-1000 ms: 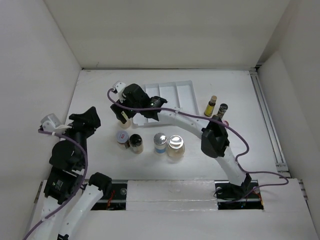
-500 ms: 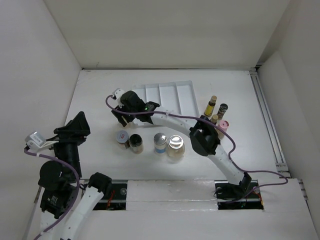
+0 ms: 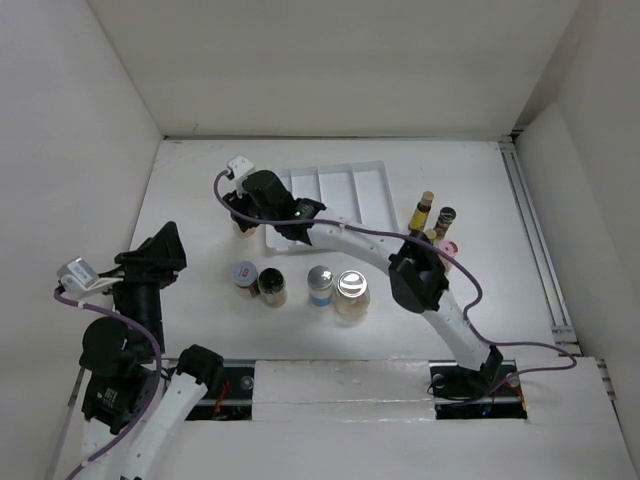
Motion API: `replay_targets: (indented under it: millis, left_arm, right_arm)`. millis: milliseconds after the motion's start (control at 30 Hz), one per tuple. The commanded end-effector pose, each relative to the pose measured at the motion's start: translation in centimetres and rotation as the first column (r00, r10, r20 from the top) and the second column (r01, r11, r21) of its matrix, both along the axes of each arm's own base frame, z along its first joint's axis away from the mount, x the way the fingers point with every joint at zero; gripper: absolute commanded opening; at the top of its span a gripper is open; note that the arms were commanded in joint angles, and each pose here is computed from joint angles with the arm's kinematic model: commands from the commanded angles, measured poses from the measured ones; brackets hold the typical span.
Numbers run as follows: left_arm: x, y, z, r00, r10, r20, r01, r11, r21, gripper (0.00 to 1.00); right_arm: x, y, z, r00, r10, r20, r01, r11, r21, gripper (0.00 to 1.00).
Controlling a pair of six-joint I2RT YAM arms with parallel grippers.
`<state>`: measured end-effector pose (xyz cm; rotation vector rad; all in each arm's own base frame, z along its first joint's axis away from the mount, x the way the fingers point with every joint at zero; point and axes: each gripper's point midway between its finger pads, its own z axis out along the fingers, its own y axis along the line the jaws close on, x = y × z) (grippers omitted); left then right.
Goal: Organize the condiment bottles
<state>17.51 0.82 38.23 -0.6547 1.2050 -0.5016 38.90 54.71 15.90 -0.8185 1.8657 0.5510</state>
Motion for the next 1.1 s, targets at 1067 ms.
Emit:
replay_targets:
  millis: [1067]
  left_arm:
    - [1.4, -1.9, 0.4, 0.997, -0.072, 0.0, 0.072, 0.996, 0.044, 0.71]
  right_arm:
    - [14.2, -7.9, 3.3, 0.97, -0.243, -0.007, 0.239, 0.947, 0.215, 0.39]
